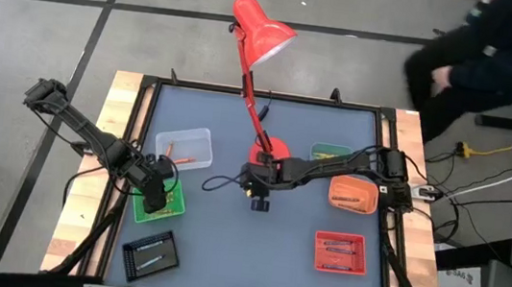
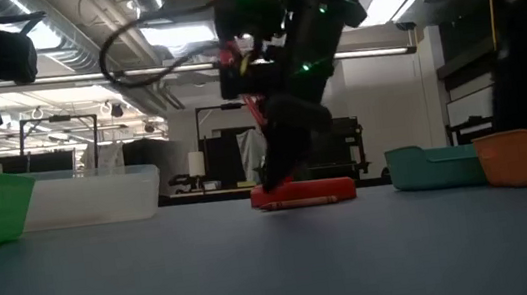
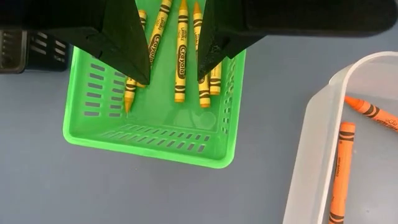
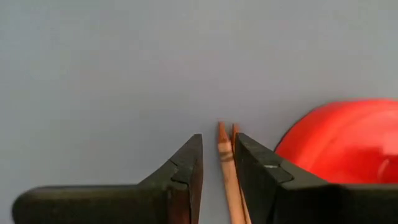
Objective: Sort crayons
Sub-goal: Put the brown crayon into the orange bin
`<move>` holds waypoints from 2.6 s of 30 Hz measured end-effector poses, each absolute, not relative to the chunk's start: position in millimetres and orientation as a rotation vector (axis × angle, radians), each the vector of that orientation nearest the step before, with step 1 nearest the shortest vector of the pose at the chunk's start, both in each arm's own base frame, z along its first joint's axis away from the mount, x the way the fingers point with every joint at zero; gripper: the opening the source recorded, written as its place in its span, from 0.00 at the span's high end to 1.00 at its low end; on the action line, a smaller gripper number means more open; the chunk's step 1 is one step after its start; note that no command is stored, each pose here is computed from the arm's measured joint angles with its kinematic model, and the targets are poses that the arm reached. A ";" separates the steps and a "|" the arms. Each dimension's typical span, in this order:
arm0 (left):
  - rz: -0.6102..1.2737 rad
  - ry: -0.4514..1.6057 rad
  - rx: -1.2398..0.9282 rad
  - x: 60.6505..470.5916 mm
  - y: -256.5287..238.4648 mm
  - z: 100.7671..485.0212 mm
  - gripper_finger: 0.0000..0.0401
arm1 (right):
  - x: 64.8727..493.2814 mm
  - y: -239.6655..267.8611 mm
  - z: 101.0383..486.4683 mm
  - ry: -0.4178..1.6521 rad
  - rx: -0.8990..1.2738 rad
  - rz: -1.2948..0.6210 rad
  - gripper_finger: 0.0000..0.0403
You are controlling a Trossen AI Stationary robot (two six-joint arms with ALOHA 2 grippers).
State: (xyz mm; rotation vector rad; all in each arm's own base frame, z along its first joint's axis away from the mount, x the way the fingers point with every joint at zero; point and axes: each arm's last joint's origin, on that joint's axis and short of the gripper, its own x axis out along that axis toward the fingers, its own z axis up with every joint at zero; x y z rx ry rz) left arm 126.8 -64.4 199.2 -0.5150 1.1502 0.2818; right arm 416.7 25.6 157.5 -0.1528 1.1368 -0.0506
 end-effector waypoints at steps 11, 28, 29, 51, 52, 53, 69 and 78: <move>0.287 1.145 -0.511 126.9 -64.2 199.3 0.71 | 404.9 24.5 139.1 1.189 -0.160 -0.053 0.77; 0.277 1.092 -0.525 130.9 -65.7 201.2 0.71 | 401.7 26.6 136.7 1.214 -0.110 0.023 0.77; 0.278 1.086 -0.525 131.3 -65.8 201.4 0.71 | 401.5 26.6 136.6 1.216 -0.108 0.026 0.78; 0.269 0.725 -0.507 153.6 -70.7 217.9 0.72 | 399.1 28.4 136.4 1.241 -0.066 0.082 0.98; 0.255 0.680 -0.496 156.4 -71.6 221.0 0.72 | 399.0 28.4 136.3 1.241 -0.066 0.082 0.98; 0.237 0.632 -0.480 159.1 -72.6 224.8 0.73 | 399.0 28.4 136.3 1.241 -0.065 0.083 0.98; 0.098 0.221 -0.168 146.9 -44.8 280.0 0.92 | 389.9 32.2 168.1 1.197 0.037 0.135 0.98; 0.125 0.170 -0.105 124.6 -22.5 276.9 0.99 | 366.2 30.9 217.3 1.170 0.076 0.146 0.97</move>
